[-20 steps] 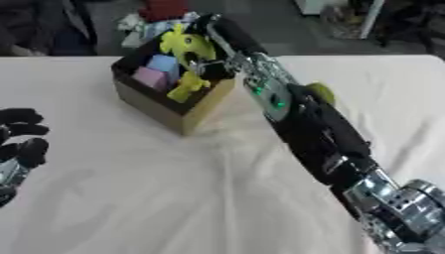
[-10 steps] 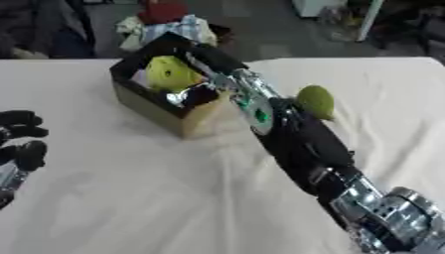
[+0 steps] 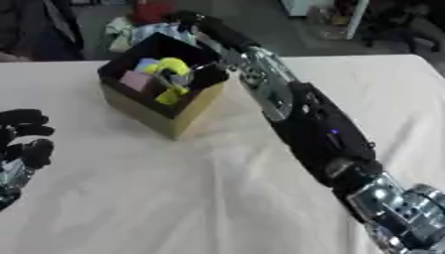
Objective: Pick up objects on the table and place them in the box.
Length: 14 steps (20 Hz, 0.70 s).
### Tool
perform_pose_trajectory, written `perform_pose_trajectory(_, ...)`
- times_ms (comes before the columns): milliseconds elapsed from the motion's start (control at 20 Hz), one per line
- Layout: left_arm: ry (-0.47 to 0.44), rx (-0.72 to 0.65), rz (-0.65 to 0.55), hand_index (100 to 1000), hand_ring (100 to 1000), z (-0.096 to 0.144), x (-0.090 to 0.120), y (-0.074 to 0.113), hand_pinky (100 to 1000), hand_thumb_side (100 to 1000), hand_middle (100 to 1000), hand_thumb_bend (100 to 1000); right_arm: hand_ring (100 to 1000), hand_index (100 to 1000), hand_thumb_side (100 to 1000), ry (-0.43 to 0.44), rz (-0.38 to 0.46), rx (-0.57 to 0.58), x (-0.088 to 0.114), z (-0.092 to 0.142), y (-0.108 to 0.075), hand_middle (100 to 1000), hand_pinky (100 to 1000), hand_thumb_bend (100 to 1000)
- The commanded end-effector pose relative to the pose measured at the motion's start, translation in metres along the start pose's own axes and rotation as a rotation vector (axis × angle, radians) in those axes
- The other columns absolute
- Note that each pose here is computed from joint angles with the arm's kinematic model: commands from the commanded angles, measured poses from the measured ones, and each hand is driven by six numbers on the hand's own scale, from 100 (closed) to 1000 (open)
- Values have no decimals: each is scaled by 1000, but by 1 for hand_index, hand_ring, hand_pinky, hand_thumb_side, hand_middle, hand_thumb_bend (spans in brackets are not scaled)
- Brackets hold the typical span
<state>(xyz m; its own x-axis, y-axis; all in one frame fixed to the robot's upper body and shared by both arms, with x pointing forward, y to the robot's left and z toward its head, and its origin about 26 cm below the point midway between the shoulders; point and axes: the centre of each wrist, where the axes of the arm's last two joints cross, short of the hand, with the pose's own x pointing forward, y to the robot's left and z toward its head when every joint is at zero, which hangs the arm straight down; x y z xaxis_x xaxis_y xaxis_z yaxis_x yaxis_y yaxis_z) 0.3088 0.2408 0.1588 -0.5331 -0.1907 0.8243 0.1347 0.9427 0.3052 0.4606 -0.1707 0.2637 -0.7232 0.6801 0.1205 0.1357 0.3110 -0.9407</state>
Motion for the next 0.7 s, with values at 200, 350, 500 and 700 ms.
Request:
perform_pose_trajectory(200, -5, 26, -39, 731, 664, 1, 3, 10, 408, 501, 644, 630, 826, 986, 370, 122, 21, 29, -33, 54, -29, 875, 799, 289)
perform_pose_trajectory(350, -3, 29, -42, 731, 664, 2, 2, 10, 408, 501, 644, 631, 826, 986, 361, 214, 7, 72, -51, 76, -21, 876, 799, 288)
perform_pose_trajectory(500, -2, 30, -44, 731, 665, 2, 2, 11, 408, 503, 645, 630, 824, 969, 324, 315, -15, 113, -70, 94, -8, 858, 795, 258)
perform_pose_trajectory(700, 1, 30, -45, 732, 666, 2, 2, 11, 408, 504, 646, 630, 826, 953, 298, 412, -50, 193, -90, 108, 13, 854, 795, 244)
